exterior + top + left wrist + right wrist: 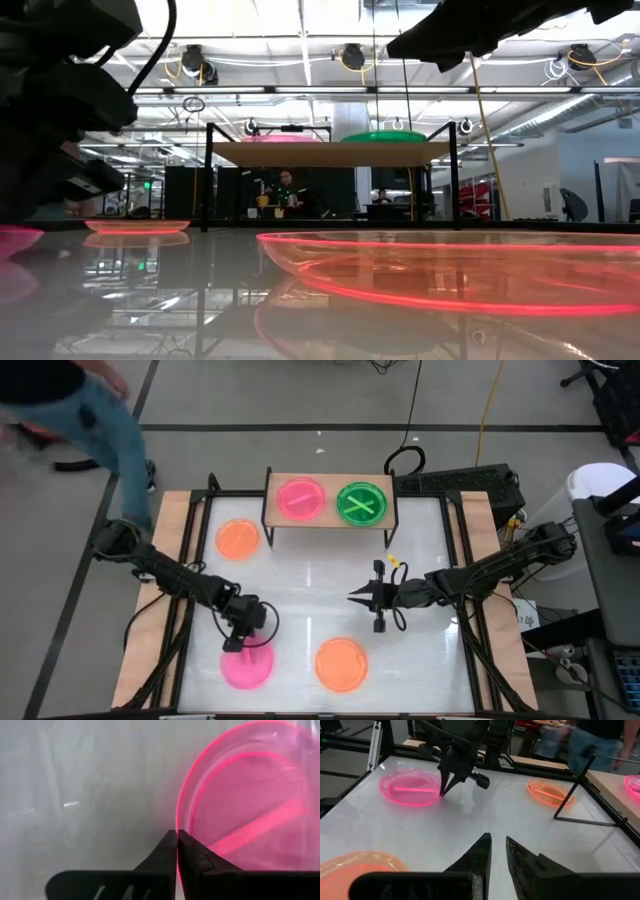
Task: Place and stack plates onto a shelf
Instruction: Stack the pink plate on top of the pink plate on the shelf
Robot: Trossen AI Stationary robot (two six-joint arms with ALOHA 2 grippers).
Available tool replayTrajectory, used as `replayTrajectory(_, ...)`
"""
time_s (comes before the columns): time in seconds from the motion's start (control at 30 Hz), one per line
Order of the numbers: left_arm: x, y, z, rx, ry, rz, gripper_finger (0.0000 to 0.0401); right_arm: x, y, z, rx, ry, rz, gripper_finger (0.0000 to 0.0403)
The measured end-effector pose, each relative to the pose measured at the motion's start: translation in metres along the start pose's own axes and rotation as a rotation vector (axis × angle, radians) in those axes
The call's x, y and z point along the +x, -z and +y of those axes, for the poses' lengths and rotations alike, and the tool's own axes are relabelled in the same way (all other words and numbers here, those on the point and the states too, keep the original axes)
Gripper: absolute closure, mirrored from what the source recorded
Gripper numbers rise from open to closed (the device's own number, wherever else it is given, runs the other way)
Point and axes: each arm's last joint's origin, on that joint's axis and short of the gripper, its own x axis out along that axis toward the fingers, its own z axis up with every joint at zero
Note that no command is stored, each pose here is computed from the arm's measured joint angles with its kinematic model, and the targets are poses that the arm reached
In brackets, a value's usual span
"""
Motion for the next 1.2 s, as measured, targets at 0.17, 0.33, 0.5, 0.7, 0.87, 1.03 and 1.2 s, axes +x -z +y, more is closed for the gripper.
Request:
replayTrajectory(0.17, -0.016, -0.016, 0.003, 0.069, -0.027, -0.018, 0.0397, 0.000, 0.000, 0.000, -0.015, 0.000, 0.000, 0.0360)
replayTrajectory(0.33, -0.053, -0.052, 0.005, 0.146, -0.171, -0.071, 0.0398, 0.000, 0.000, 0.000, -0.019, 0.000, 0.000, 0.0360)
replayTrajectory(0.5, -0.107, -0.089, 0.023, 0.177, -0.326, -0.158, 0.0399, 0.000, 0.000, 0.000, -0.018, -0.003, -0.002, 0.0360)
replayTrajectory(0.7, -0.192, -0.122, 0.063, 0.078, -0.477, -0.386, 0.0400, 0.000, 0.000, 0.000, -0.019, -0.003, 0.000, 0.0360)
replayTrajectory(0.87, -0.255, -0.123, 0.101, -0.065, -0.603, -0.577, 0.0400, 0.000, 0.000, 0.000, -0.023, -0.003, 0.000, 0.0360)
replayTrajectory(1.03, -0.289, -0.106, 0.137, -0.227, -0.600, -0.701, 0.0400, 0.000, 0.000, 0.000, -0.023, -0.003, -0.001, 0.0360)
replayTrajectory(1.2, -0.299, -0.096, 0.170, -0.342, -0.517, -0.786, 0.0400, 0.000, 0.000, 0.000, -0.023, -0.003, -0.002, 0.0360)
